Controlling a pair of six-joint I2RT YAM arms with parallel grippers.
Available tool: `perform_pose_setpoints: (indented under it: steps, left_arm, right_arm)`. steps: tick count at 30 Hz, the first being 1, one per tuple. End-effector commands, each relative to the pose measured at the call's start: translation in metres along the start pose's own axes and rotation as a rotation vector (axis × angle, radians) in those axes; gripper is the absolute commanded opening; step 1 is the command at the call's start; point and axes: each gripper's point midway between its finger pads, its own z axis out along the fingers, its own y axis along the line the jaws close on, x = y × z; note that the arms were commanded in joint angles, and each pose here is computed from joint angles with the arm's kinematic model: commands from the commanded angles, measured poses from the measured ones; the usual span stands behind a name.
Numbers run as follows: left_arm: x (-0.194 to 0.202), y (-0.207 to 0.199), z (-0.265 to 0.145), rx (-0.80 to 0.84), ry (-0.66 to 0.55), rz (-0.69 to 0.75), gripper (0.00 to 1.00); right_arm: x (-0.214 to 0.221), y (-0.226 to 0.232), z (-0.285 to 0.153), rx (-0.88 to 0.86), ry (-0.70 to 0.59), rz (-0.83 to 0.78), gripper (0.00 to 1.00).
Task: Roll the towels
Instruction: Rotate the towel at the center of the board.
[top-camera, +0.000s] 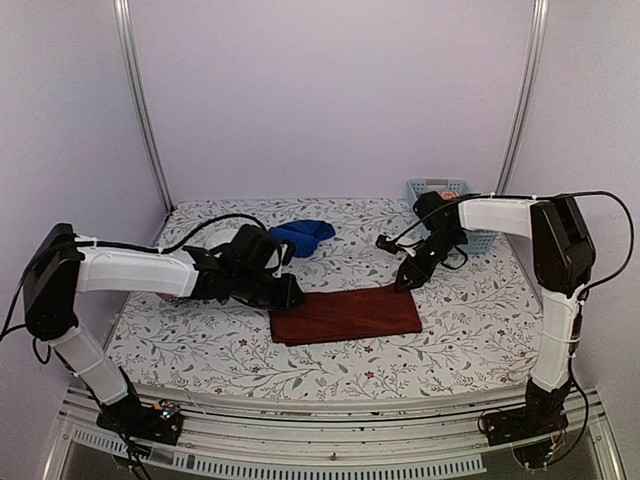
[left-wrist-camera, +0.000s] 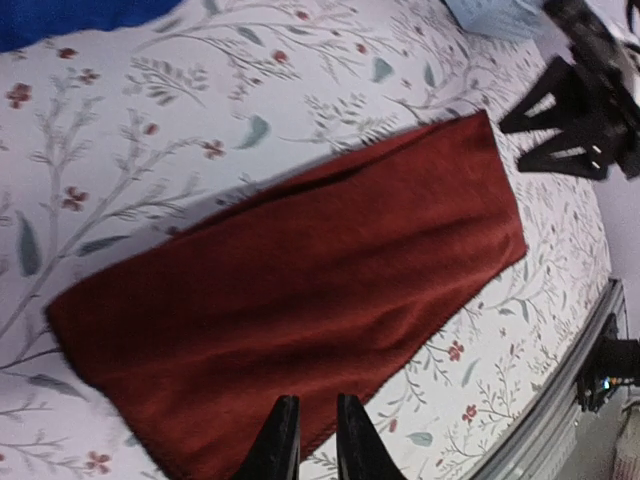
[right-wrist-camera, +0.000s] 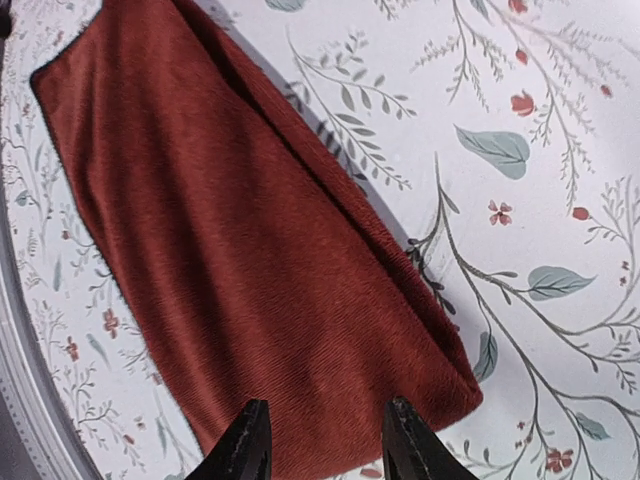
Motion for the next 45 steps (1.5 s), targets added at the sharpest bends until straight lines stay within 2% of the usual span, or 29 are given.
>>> perform_pose_setpoints:
  steps: [1, 6, 10, 14, 18, 20, 24, 26, 31, 35, 38, 41, 45]
  left_arm:
    - [0.034, -0.033, 0.033, 0.134, 0.092, 0.002, 0.14]
    - [0.071, -0.015, 0.058, 0.09, 0.189, -0.015, 0.13]
    - [0.081, 0.019, 0.066, 0.013, 0.232, -0.038, 0.13]
    - [0.05, 0.045, 0.08, -0.059, 0.19, 0.006, 0.13]
    - [-0.001, 0.071, 0.101, -0.113, 0.138, 0.063, 0.13]
    - [-0.027, 0.065, 0.114, -0.057, 0.115, 0.11, 0.14]
    - [-0.069, 0.023, 0.121, 0.092, 0.058, 0.218, 0.2]
    - [-0.078, 0.006, 0.115, 0.14, 0.047, 0.242, 0.23]
    - [-0.072, 0.007, 0.086, 0.059, 0.058, 0.199, 0.27]
    - [-0.062, -0.02, 0.043, 0.125, -0.012, 0.22, 0.28]
    - [-0.038, -0.057, 0.024, 0.208, -0.066, 0.347, 0.29]
    - [-0.009, -0.065, 0.022, 0.157, -0.076, 0.451, 0.35]
    - [0.024, -0.065, 0.02, 0.146, -0.083, 0.461, 0.4]
  right_arm:
    - [0.012, -0.034, 0.031, 0.064, 0.067, 0.05, 0.38]
    - [0.046, -0.058, 0.037, 0.124, 0.132, 0.14, 0.37]
    - [0.088, -0.044, 0.038, 0.139, 0.206, 0.175, 0.36]
    - [0.125, 0.004, 0.04, 0.036, 0.277, 0.215, 0.34]
    - [0.14, 0.07, 0.04, -0.084, 0.339, 0.175, 0.34]
    - [0.129, 0.104, 0.041, -0.167, 0.331, 0.127, 0.35]
    - [0.099, 0.16, 0.043, -0.325, 0.295, 0.017, 0.38]
    - [0.092, 0.169, 0.042, -0.374, 0.29, 0.001, 0.38]
    - [0.084, 0.168, 0.022, -0.359, 0.254, -0.048, 0.41]
    - [0.051, 0.15, -0.006, -0.347, 0.138, -0.067, 0.42]
    - [0.021, 0.121, -0.012, -0.257, 0.057, -0.072, 0.42]
    - [-0.017, 0.084, -0.009, -0.125, -0.016, -0.078, 0.42]
    - [-0.076, 0.051, 0.002, -0.063, -0.13, -0.071, 0.39]
